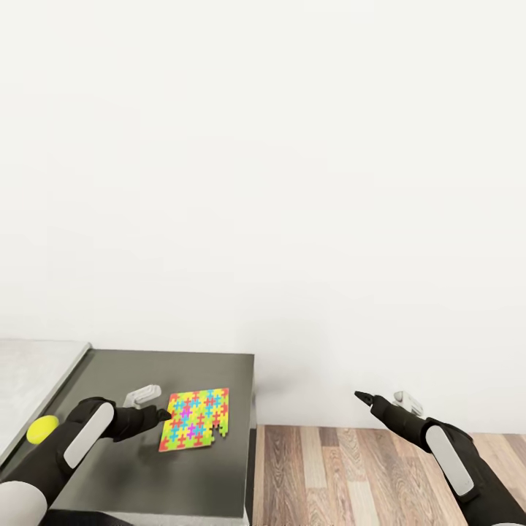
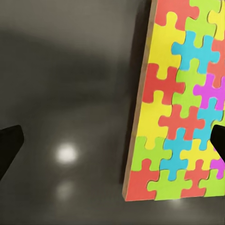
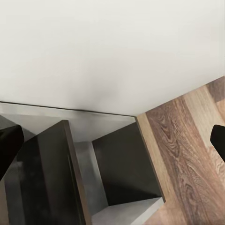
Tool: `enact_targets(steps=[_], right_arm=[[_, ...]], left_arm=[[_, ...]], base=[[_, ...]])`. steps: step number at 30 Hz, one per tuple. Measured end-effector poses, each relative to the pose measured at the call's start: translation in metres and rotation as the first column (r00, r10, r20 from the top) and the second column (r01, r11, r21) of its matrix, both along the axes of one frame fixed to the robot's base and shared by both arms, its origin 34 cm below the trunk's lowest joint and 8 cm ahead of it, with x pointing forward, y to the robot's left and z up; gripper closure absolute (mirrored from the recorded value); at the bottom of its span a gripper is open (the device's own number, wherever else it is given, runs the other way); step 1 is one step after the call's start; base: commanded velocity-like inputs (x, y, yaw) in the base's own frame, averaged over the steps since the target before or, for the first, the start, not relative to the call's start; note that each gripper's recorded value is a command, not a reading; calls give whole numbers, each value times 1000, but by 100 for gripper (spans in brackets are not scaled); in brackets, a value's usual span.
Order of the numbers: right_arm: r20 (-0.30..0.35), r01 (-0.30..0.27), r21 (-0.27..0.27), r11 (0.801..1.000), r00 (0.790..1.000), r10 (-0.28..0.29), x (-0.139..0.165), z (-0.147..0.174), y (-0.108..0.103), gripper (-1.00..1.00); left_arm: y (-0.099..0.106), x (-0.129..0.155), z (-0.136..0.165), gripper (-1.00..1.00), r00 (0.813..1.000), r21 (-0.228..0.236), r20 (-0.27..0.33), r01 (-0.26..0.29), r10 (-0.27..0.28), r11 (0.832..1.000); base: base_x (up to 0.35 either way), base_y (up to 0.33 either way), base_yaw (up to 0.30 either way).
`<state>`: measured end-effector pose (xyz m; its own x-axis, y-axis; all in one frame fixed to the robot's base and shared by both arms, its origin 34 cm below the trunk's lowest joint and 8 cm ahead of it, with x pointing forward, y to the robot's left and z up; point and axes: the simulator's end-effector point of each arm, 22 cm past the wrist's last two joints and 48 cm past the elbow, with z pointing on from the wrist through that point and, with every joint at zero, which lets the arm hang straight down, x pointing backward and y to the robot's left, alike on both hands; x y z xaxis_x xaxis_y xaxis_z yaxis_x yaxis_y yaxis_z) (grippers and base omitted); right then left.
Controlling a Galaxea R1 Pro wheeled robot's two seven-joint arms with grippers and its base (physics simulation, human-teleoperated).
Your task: Put all the toys in the child's room - the three board games (two on the bed and one on the table), the two jigsaw puzzles on the table, and the tennis ball on the table - inside the toy box on the table in the child's room.
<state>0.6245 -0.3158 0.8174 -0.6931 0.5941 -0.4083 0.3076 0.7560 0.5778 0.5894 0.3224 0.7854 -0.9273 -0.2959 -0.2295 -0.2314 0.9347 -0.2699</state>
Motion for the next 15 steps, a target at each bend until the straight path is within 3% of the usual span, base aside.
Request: enact_targets(steps=[7, 15], right_arm=[[15, 11, -10, 1000, 1000, -11, 2, 1, -5, -100], [21, 13, -13, 1000, 1000, -13, 3, 1, -6, -100]], left_arm=[[-2, 1, 0, -100, 1000, -3, 4, 3, -3, 1000], [-8, 9, 8, -100, 999, -7, 30, 18, -18, 1000]], base=[[0, -14, 13], [0, -167, 2]])
